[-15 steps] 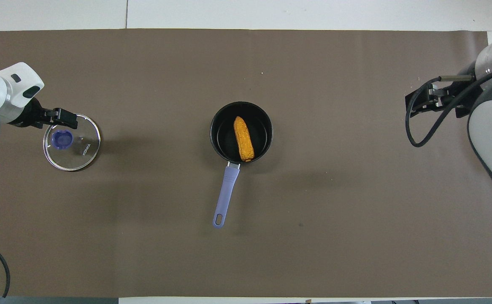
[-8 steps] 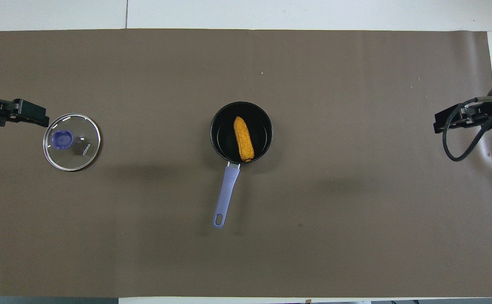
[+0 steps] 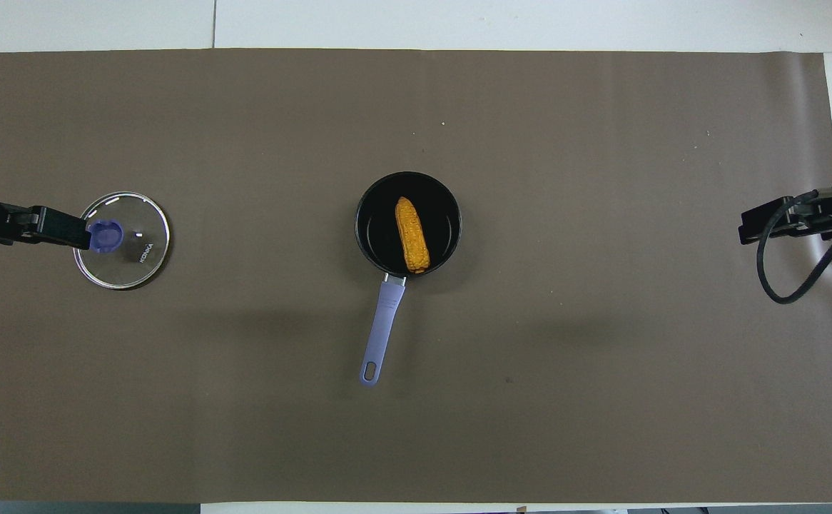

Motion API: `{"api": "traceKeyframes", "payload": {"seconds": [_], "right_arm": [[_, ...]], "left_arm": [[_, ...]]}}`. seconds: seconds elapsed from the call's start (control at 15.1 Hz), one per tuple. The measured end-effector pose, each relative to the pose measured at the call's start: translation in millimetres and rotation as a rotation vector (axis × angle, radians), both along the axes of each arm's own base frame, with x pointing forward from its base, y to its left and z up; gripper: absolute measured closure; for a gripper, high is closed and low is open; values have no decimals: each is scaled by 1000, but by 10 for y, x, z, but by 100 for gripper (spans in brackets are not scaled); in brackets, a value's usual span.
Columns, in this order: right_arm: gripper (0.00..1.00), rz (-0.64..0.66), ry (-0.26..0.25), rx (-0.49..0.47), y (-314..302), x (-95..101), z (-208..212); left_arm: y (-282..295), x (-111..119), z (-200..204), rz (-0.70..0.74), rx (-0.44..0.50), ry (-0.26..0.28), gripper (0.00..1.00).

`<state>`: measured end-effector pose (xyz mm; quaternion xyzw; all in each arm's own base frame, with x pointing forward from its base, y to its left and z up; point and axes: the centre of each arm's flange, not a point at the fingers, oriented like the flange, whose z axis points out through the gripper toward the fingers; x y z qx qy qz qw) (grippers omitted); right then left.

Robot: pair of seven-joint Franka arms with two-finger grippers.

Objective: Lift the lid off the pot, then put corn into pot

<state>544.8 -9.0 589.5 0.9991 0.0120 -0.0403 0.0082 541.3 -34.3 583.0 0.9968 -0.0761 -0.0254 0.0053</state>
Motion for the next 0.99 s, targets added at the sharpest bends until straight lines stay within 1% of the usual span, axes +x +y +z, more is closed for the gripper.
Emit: {"api": "traceKeyframes", "payload": {"seconds": [0.2, 0.4, 0.6, 0.99], "right_arm": [[0, 12, -1, -2, 62, 15, 0], [0, 8, 0, -3, 45, 63, -11], [0, 0, 11, -3, 1, 63, -37], [0, -26, 16, -2, -140, 69, -60]], "left_arm": [[-10, -36, 146, -3, 0, 11, 0], [-1, -39, 136, -1, 1, 18, 0], [-4, -40, 128, -2, 1, 20, 0], [-4, -40, 128, -2, 1, 20, 0]]}}
